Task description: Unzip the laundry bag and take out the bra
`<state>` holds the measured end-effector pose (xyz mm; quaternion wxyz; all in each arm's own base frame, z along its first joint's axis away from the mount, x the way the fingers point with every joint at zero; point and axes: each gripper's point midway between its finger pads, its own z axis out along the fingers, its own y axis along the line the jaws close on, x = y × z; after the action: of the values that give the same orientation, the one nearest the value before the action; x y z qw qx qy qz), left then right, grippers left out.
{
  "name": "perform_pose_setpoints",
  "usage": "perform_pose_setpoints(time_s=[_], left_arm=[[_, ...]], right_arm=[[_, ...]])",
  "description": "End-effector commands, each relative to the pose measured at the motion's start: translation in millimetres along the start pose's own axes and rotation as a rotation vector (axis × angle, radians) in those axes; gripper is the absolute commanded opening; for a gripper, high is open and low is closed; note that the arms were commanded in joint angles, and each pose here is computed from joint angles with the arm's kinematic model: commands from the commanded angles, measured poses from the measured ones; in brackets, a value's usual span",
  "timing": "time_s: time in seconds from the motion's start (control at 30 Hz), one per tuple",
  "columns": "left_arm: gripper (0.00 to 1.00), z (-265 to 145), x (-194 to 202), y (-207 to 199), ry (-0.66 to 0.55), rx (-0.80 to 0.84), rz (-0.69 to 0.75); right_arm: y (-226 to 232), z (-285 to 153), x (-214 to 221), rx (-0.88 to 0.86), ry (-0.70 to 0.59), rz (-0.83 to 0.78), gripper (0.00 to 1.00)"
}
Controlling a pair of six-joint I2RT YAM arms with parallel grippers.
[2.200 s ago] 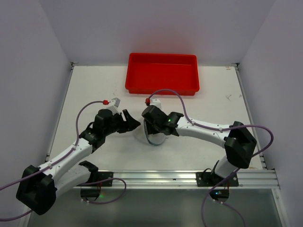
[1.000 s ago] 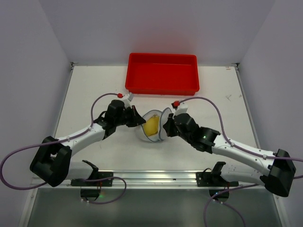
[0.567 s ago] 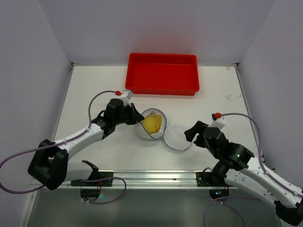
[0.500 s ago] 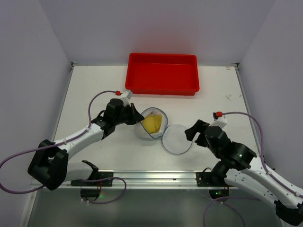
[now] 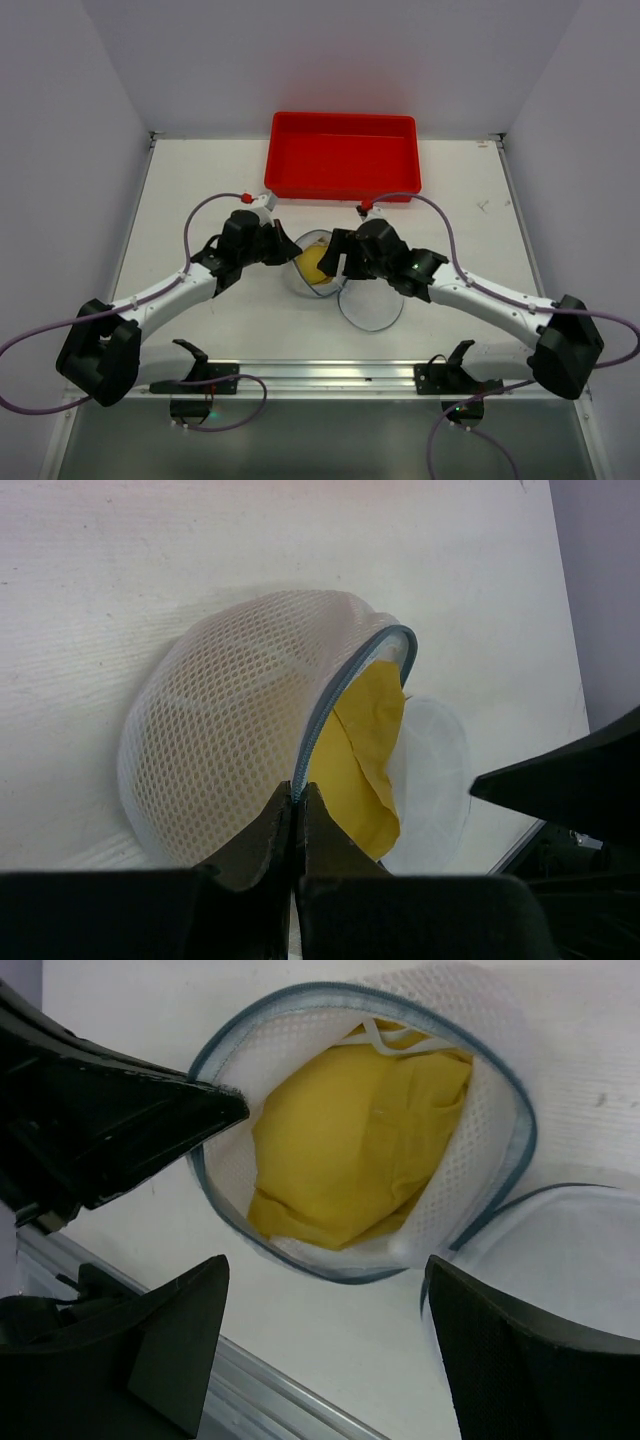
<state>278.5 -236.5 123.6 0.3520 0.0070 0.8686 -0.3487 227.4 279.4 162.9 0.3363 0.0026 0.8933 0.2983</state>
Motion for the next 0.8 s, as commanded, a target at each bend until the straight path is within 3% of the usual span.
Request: perform_pose_setpoints(time_s=[0.0, 0.4, 0.57, 0.77], left_arm=[[0.00, -4, -7, -2, -0.040, 0.003, 0.017], [0.00, -3, -6, -2, -0.036, 0.008, 0.021], [0.00, -6, -7, -2, -0.042, 0.003, 0.027], [0.00, -5, -2, -6, -0.022, 0.030, 0.022]], right_arm=[[34, 18, -7, -0.131, -0.008, 0.089, 0.81], [11, 82, 34, -0.046, 0.101, 0.170, 0.80], [-16, 87, 40, 0.084, 0.109, 0.228, 0.81], [-16, 100, 32, 0.046, 0.102, 0.241, 0.76]])
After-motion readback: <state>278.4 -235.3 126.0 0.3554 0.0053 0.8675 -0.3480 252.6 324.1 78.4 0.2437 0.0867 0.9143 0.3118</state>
